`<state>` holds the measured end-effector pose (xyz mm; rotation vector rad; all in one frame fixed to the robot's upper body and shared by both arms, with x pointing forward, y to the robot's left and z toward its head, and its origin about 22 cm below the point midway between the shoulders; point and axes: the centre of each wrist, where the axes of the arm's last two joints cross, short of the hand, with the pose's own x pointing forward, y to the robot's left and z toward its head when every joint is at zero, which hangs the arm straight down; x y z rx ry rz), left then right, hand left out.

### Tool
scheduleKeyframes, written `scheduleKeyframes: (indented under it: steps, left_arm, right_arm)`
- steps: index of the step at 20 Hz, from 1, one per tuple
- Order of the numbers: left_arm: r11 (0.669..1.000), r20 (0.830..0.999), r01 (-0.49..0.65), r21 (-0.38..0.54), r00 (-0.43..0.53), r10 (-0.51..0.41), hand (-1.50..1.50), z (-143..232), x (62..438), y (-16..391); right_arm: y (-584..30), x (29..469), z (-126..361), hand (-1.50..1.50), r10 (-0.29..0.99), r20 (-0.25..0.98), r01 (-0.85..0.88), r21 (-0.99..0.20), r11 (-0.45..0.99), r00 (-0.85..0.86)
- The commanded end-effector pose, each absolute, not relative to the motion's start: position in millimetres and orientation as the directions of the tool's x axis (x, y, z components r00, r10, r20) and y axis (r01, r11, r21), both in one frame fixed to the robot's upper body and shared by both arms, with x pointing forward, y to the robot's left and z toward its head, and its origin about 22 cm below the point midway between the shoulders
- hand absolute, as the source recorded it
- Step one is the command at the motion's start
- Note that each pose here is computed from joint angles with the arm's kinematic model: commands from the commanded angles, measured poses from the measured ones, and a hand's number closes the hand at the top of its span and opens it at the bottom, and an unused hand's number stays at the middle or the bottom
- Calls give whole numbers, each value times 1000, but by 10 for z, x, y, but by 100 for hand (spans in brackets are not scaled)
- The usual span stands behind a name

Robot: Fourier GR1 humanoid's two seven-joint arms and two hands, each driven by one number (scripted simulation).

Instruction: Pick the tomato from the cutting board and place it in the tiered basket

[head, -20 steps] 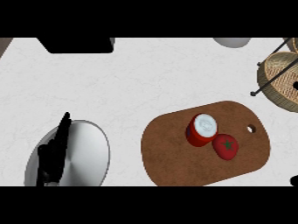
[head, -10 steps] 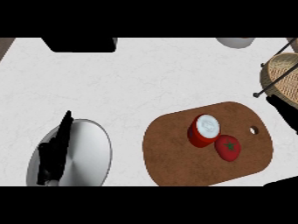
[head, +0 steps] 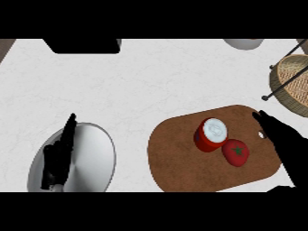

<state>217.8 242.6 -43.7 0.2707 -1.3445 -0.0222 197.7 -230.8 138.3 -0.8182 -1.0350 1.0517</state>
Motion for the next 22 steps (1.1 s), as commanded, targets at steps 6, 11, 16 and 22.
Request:
scheduleKeyframes:
  steps: [6, 11, 16, 22]
  left_arm:
    - [975, 951, -117, 191, 269, -154, 0, -529, 2012, 2433]
    - [971, 946, -123, 204, 279, -164, 0, -617, 2009, 2439]
    - [970, 946, -127, 209, 276, -168, 0, -477, 2224, 2494]
    - [972, 951, -134, 192, 270, -150, 0, -375, 2251, 2396]
  right_arm:
    - [-2047, 2299, 1245, -150, 960, 236, -348, -897, 274, 147]
    - [-2187, 2287, 1139, -150, 973, 132, -440, -874, 205, 191]
    - [-2012, 2344, 1117, -150, 976, 110, -459, -869, 187, 190]
    - [-2023, 2346, 1038, -150, 968, 137, -461, -859, 221, 208]
